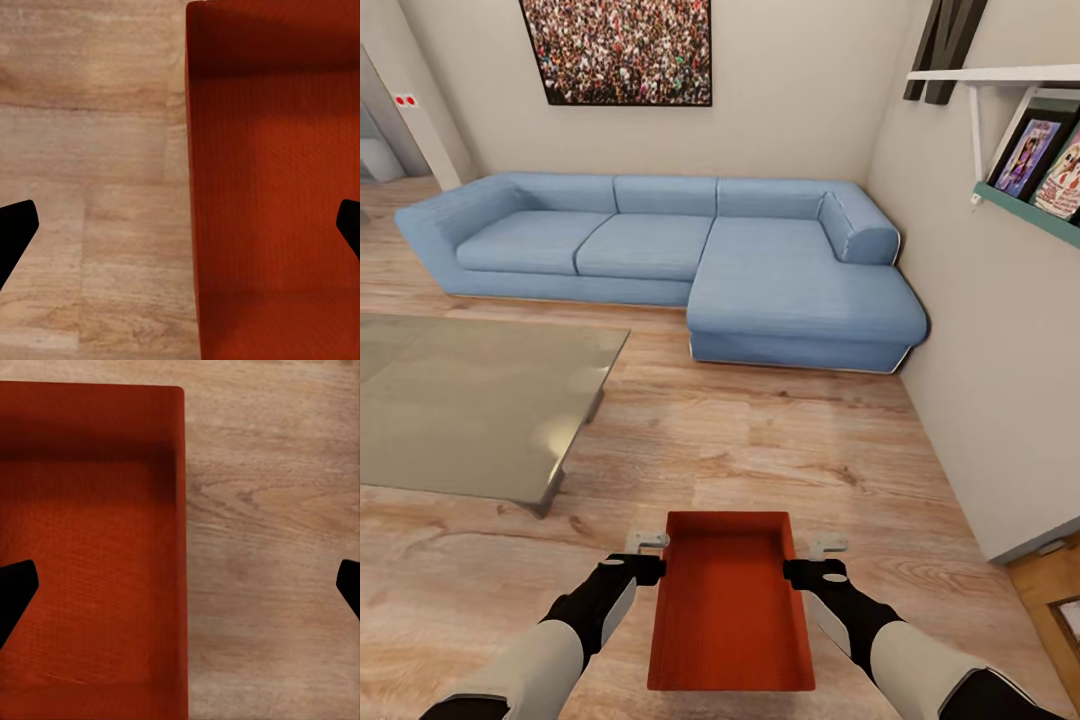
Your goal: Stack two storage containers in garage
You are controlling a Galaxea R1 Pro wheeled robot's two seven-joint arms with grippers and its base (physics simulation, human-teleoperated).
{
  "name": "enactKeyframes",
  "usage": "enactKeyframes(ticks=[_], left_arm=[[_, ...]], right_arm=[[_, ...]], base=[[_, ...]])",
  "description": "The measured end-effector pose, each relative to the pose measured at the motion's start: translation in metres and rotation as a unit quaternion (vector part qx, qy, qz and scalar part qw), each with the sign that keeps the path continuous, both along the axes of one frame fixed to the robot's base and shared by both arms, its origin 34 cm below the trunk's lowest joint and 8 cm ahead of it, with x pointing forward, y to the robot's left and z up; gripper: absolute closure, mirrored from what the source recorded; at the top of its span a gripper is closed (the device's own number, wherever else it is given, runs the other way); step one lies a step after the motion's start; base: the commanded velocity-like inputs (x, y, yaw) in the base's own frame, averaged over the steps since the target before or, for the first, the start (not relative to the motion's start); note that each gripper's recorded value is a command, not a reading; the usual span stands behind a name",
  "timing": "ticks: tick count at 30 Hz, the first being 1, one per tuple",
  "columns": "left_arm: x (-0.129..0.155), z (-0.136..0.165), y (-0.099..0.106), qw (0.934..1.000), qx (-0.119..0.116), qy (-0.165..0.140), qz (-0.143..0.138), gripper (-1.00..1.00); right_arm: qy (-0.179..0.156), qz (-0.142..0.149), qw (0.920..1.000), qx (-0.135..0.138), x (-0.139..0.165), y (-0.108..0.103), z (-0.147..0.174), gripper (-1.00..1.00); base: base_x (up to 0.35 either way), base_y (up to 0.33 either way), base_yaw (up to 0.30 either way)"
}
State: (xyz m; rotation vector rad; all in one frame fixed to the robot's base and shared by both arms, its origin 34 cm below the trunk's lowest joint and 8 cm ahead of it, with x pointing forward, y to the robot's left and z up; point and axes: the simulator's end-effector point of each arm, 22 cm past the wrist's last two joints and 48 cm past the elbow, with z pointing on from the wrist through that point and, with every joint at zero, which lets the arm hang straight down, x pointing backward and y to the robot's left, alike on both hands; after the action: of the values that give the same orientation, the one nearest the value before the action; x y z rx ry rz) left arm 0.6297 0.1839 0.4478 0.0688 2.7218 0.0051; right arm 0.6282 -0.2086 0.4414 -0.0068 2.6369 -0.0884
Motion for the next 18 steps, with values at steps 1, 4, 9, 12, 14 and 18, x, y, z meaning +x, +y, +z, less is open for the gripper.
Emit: enactKeyframes(ticks=[1, 4, 9, 12, 14, 18], left_arm=[[0.0, 0.0, 0.0, 1.0, 0.0, 0.0, 0.0, -1.0], [0.002, 0.001, 0.0, 1.0, 0.0, -0.002, 0.0, -1.0], [0.003, 0.002, 0.0, 1.0, 0.0, -0.004, 0.0, -1.0], [0.003, 0.002, 0.0, 1.0, 0.0, -0.004, 0.0, -1.0], [0.003, 0.002, 0.0, 1.0, 0.0, -0.003, 0.0, -1.0], [0.0, 0.0, -0.001, 1.0, 0.0, 0.0, -0.001, -1.0]], right_arm=[[0.0, 0.0, 1.0, 0.0, 0.0, 0.0, 0.0, -1.0], [0.0, -0.006, 1.0, -0.005, 0.0, -0.003, 0.0, -1.0], [-0.001, -0.026, 0.999, -0.036, -0.001, -0.015, 0.002, -1.0], [-0.001, -0.03, 0.9987, -0.042, -0.001, -0.017, 0.003, -1.0], [-0.001, -0.03, 0.9986, -0.043, -0.001, -0.017, 0.003, -1.0], [-0.003, -0.022, 0.9988, -0.043, 0.0, -0.015, 0.002, -1.0]], base=[[0.0, 0.0, -0.013], [0.0, 0.0, -0.099], [0.0, 0.0, -0.204], [0.0, 0.0, -0.228], [0.0, 0.0, -0.118], [0.0, 0.0, 0.062]])
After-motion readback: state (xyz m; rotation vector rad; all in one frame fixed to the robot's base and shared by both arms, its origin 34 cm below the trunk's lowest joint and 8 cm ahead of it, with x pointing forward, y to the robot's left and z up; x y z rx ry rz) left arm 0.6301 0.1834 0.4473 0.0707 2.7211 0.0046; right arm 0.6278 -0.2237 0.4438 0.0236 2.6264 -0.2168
